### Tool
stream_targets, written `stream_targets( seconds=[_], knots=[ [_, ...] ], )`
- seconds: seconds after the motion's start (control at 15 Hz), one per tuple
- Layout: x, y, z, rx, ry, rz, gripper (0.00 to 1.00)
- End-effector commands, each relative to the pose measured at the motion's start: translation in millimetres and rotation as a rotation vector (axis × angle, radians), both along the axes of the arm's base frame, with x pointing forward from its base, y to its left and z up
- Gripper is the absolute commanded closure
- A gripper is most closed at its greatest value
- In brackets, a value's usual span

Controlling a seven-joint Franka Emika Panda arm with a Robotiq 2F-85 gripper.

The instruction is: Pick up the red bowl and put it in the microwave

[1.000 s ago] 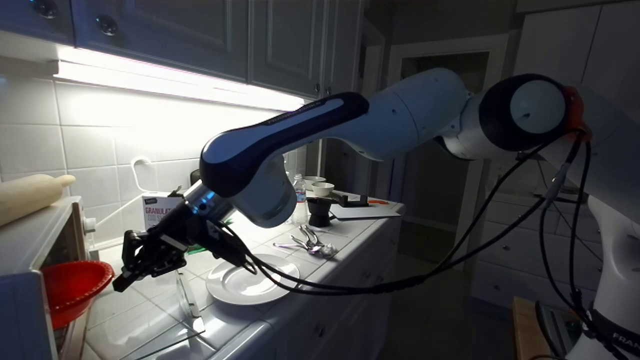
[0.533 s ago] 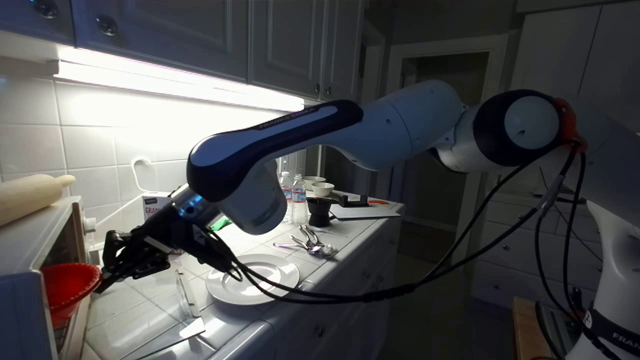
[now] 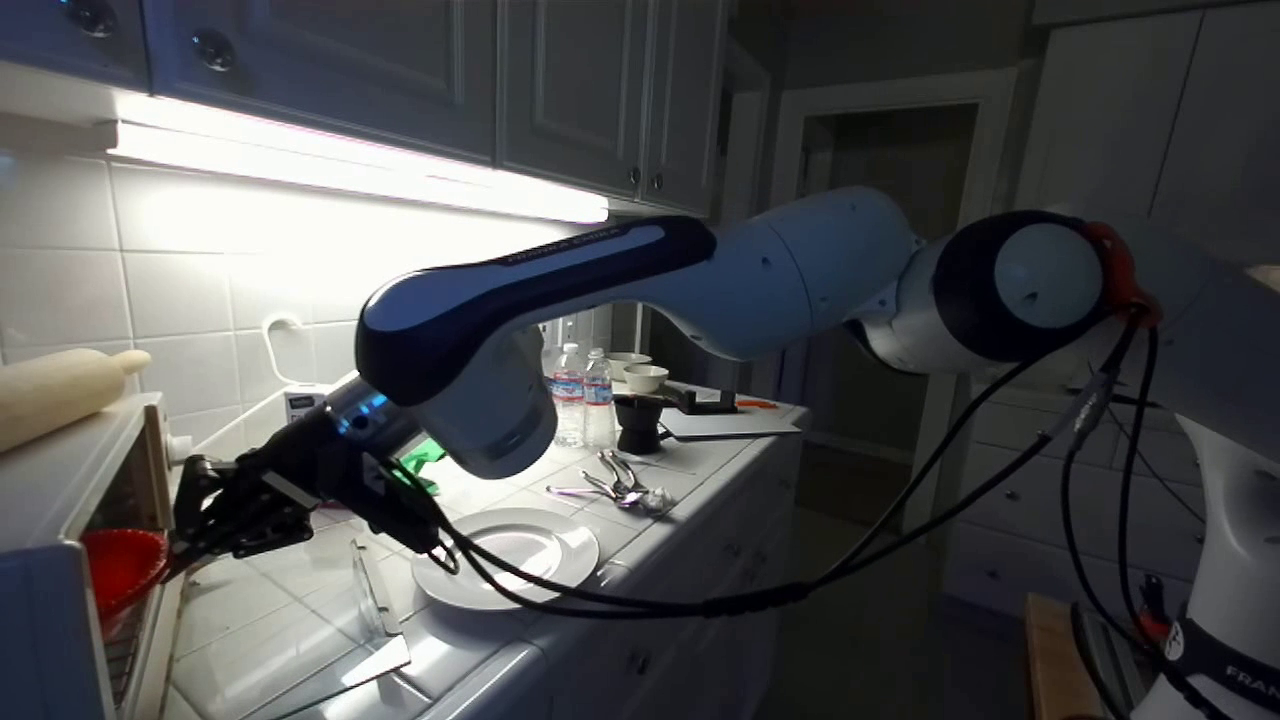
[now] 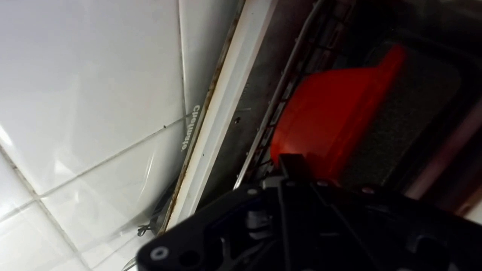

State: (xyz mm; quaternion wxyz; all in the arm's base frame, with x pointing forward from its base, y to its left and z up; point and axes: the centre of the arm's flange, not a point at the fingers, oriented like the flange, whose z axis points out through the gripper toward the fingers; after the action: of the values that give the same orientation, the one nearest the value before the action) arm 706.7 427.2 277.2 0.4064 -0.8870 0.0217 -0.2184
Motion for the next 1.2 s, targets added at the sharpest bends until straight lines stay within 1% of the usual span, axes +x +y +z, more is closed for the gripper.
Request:
stream_targets(
  seconds=[0.0, 0.07, 0.13, 0.27, 0.4, 0.47, 0.53, 0.6, 0.67, 0.73, 0.8, 0.87, 1.0, 1.07, 1.13],
  knots=[
    [6, 5, 14, 0.006, -0.006, -0.009, 0.74],
    [2, 0, 24, -0.014, -0.009, -0.010, 0.73],
    [-2, -5, 35, -0.023, 0.002, -0.006, 0.68],
    [-7, -16, 56, -0.044, 0.018, -0.005, 0.54],
    [-13, -27, 75, -0.091, 0.061, 0.006, 0.40],
    [-15, -34, 81, -0.115, 0.096, 0.013, 0.32],
    [-17, -41, 85, -0.135, 0.123, 0.013, 0.26],
    [-19, -47, 88, -0.154, 0.156, 0.013, 0.18],
    [-22, -54, 92, -0.161, 0.192, 0.016, 0.12],
    [-26, -60, 97, -0.180, 0.219, 0.013, 0.04],
    [-31, -64, 103, -0.203, 0.245, 0.023, 0.01],
    [-35, -68, 107, -0.210, 0.271, 0.047, 0.00],
    [-46, -72, 115, -0.263, 0.299, 0.112, 0.00],
    [-52, -73, 118, -0.306, 0.305, 0.145, 0.00],
    [-58, -75, 121, -0.366, 0.291, 0.171, 0.00]
  ],
)
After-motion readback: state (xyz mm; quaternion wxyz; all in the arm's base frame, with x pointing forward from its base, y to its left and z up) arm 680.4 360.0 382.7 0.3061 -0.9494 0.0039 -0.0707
